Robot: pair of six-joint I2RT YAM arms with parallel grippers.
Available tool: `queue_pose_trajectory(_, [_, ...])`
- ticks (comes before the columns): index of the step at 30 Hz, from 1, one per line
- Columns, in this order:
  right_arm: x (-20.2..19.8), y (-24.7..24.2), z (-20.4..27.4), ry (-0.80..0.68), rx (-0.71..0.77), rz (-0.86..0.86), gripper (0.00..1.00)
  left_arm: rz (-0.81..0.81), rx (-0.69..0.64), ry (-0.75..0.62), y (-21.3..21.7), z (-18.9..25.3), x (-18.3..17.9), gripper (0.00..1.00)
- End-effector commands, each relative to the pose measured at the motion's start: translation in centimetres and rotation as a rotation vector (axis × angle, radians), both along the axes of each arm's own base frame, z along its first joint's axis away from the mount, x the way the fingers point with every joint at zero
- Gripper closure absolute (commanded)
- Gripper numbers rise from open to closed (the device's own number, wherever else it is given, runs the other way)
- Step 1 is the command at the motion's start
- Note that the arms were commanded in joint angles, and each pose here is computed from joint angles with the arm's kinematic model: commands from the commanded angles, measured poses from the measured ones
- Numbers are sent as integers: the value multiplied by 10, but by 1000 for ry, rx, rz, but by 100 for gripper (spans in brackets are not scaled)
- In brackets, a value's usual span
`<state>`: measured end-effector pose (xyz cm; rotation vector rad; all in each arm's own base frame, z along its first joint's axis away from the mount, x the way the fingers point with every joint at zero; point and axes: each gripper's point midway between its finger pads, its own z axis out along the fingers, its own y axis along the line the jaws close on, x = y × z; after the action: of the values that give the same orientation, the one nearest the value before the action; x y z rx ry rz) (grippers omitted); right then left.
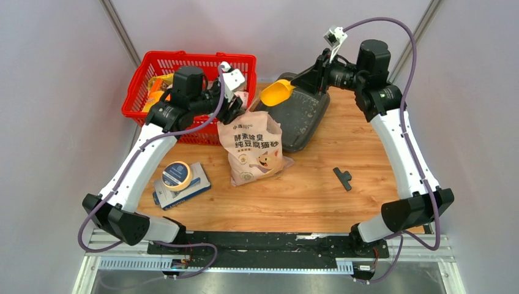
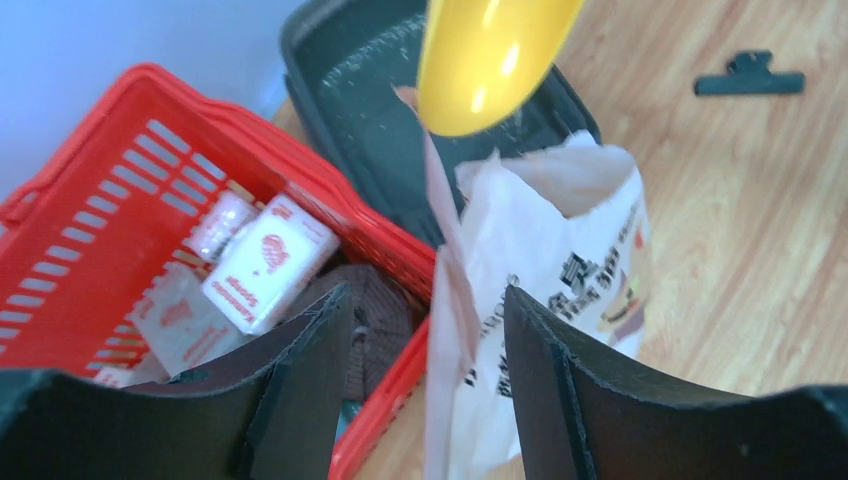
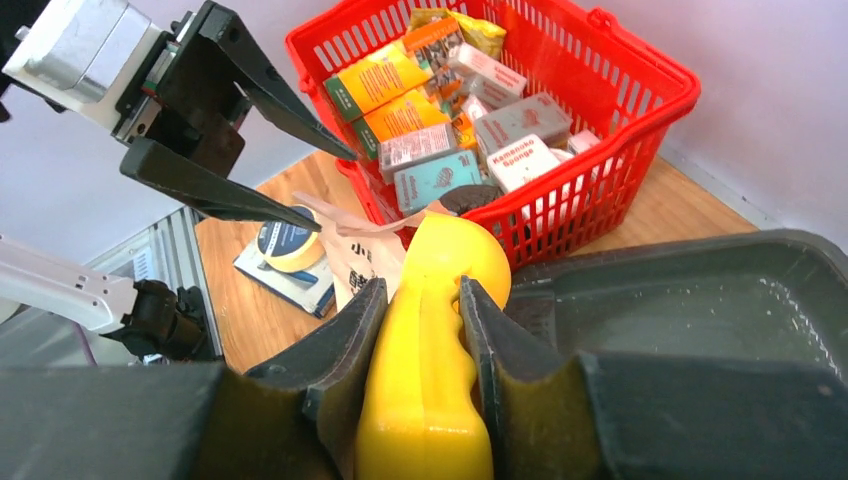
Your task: Fill the litter box with clean litter
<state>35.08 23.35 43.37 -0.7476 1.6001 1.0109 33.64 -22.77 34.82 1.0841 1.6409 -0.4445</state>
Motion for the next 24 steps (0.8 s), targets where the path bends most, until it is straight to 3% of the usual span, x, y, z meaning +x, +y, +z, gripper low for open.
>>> queue_pose_trajectory(1, [-5,-9,-3,4,-38,-65,100,-126,56,62,-2,-16,-27,35])
queue_pose_trajectory(7, [1,-21,-16,16,-156,-108,100,-182,64,146,-16,-43,-20,30])
queue_pose_trajectory(13, [-7,-18,-30,75,-168,-73,100,-149,89,169,-22,-55,2,31])
queue_pose_trajectory(16, [-10,-15,-37,113,-156,-64,100,-144,106,166,-21,-58,7,37])
queue_pose_trajectory(24, [-5,-3,-44,175,-143,-74,100,-219,125,244,-20,-69,-17,75])
